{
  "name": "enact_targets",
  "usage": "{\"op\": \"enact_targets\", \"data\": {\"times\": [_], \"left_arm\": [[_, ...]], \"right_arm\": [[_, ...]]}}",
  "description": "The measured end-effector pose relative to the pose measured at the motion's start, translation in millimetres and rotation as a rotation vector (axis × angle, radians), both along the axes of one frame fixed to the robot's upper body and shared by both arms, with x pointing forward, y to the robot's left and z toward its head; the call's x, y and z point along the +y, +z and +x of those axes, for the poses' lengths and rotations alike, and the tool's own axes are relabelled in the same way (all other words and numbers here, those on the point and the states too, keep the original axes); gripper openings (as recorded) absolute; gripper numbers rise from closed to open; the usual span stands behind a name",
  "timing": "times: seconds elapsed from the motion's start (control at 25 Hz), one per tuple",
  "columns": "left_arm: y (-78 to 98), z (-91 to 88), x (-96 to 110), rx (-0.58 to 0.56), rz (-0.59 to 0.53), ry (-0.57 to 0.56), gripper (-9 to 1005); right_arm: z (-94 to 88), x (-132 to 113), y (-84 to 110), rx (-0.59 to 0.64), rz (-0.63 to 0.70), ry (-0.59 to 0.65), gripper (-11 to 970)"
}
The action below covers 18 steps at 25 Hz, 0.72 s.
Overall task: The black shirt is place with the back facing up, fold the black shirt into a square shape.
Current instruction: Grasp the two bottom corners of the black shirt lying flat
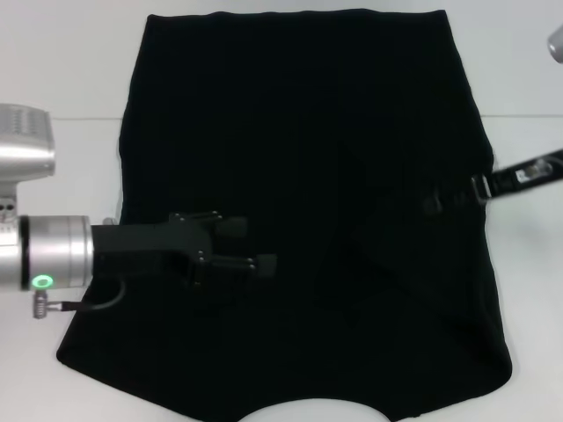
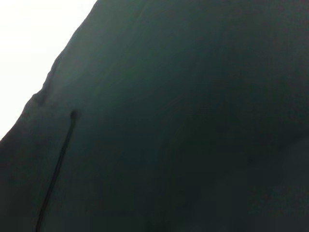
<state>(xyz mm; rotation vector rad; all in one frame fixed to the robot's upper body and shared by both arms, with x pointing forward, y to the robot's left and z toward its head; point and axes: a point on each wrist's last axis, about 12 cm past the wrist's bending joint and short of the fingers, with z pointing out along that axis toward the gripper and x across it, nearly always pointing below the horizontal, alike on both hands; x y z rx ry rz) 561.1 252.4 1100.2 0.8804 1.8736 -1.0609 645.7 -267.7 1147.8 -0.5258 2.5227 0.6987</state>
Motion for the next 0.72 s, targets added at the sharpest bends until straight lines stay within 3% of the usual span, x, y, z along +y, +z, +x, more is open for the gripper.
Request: {"op": "enact_targets", "data": {"times": [0.12, 0.36, 0.56, 0.72], "left_arm": [[1.5, -3.1, 12.5, 0.056, -0.001, 0.028, 934], [-2.2, -14.6, 46.4, 0.21, 0.079, 0.136, 934], [-4.4, -22.9, 78.2, 0.306, 0.135, 0.261, 933], [-4.5, -28.9, 97.8, 0.368, 0.166, 0.357, 933]], "right_arm": [[-14.6, -15.5, -3.5, 0.069, 0.056, -0.004, 592], [-39.6, -44.9, -12.6, 0.118, 0.191, -0.054, 829], [-49.8, -55.0, -18.6, 0.081, 0.268, -0.071, 924], [-50.9, -47.7, -22.7, 0.07, 0.279, -0.022, 918]]}}
